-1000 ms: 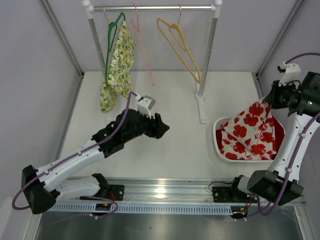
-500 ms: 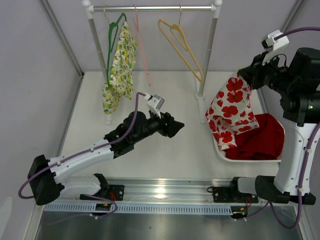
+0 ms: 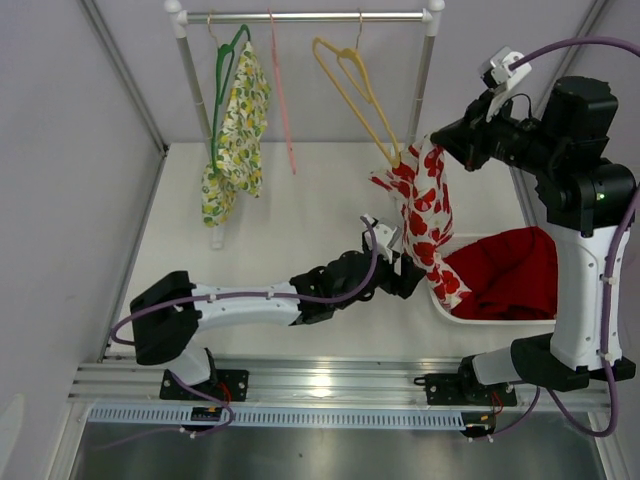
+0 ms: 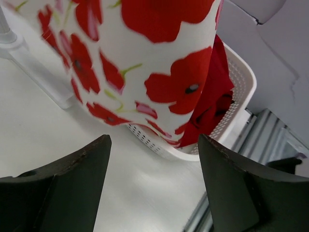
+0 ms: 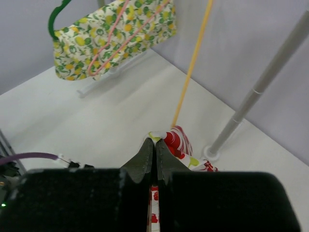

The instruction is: Place the skirt on the hanger

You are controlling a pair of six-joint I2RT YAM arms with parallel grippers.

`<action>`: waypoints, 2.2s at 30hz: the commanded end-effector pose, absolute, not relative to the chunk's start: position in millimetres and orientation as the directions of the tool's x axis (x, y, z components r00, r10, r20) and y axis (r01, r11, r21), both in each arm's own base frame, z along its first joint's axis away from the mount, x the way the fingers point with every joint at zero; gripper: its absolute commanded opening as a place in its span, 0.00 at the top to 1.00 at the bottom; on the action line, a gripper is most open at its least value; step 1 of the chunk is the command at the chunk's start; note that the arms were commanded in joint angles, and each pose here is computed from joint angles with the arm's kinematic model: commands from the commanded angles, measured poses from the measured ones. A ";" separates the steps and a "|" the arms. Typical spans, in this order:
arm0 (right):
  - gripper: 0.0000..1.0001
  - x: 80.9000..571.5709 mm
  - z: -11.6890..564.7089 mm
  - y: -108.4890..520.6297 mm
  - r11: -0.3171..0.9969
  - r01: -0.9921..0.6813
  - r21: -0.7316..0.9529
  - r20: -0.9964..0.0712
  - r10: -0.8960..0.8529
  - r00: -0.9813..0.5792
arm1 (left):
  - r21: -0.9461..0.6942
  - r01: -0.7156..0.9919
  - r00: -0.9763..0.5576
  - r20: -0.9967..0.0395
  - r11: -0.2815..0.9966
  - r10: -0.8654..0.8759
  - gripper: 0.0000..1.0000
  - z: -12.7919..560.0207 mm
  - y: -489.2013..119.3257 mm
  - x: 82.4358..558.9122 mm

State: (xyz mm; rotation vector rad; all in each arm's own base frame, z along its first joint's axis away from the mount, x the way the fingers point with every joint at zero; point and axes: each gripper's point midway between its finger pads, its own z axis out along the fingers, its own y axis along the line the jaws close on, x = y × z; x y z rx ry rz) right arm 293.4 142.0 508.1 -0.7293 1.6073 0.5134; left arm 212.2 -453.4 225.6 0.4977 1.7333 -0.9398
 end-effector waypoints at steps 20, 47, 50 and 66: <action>1.00 284.2 521.3 206.3 0.584 -0.773 -0.247 -0.959 -0.262 0.109 | -0.235 0.705 -0.124 -0.970 0.670 -0.210 0.56 321.8 -426.3 246.0; 1.00 312.9 486.3 193.8 0.644 -0.662 -0.383 -0.901 -0.420 0.112 | -0.218 0.523 -0.190 -0.972 0.824 -0.136 1.00 390.8 -239.7 274.0; 1.00 302.0 480.0 191.9 0.627 -0.683 -0.374 -0.898 -0.430 0.097 | -0.202 0.544 -0.213 -0.972 0.814 -0.099 1.00 384.2 -241.7 278.9; 1.00 275.1 459.7 216.3 0.535 -0.771 -0.347 -0.892 -0.442 0.095 | -0.317 0.617 -0.407 -0.912 0.720 -0.052 0.71 316.8 -278.5 303.6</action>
